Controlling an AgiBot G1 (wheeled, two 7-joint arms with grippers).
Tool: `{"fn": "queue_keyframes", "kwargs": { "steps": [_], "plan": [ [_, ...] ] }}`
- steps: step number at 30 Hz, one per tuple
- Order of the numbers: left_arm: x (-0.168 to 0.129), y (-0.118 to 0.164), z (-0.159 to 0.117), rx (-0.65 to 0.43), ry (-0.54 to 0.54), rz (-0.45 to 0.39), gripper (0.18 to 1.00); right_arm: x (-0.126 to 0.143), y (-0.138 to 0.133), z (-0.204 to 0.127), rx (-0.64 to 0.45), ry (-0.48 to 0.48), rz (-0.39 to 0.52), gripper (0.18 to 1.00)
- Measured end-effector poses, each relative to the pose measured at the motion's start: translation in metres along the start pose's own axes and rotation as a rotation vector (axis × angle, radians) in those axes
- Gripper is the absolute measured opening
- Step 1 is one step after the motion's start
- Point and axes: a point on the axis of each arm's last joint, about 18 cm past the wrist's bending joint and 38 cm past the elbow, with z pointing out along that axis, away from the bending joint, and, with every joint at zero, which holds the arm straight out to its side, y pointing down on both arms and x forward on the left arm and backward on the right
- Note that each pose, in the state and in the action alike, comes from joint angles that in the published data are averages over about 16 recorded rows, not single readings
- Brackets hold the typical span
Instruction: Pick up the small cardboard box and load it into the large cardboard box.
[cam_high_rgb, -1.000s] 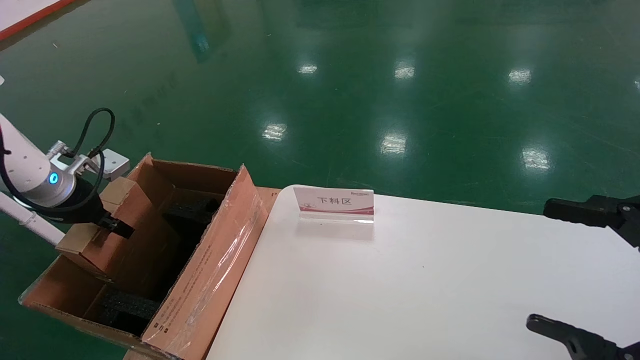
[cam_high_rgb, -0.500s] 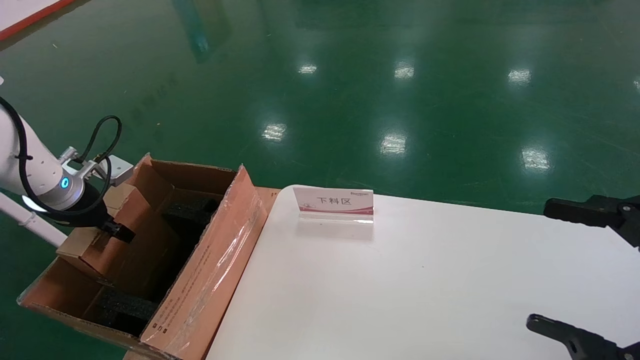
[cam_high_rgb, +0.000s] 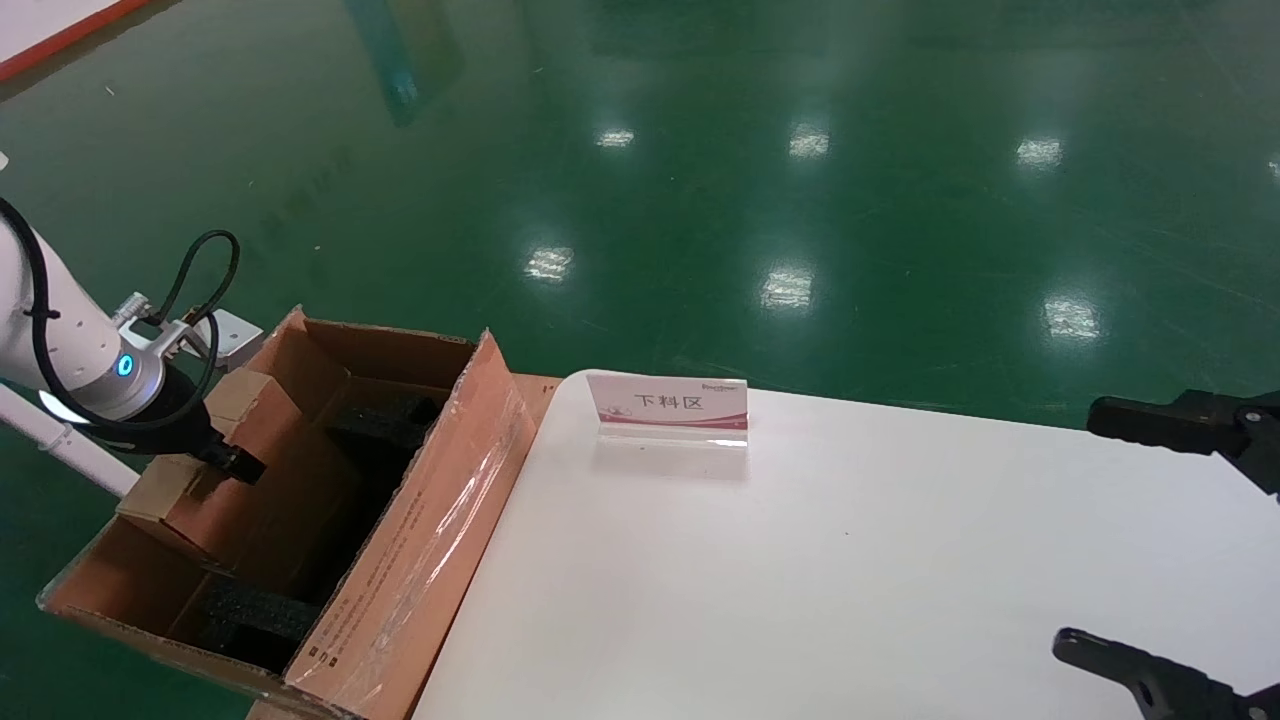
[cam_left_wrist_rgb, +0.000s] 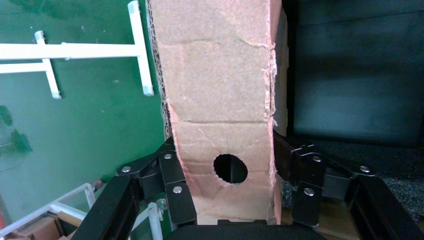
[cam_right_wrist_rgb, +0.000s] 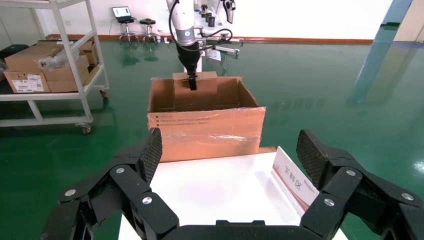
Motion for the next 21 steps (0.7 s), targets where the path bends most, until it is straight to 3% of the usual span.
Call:
{"fn": "queue_keyframes", "kwargs": {
  "steps": [21],
  "plan": [
    [0.0038, -0.0056, -0.0078, 0.043, 0.021, 0.028, 0.801, 0.0000, 0.0000, 0.0000, 0.000, 0.000, 0.000, 1.001]
  ]
}}
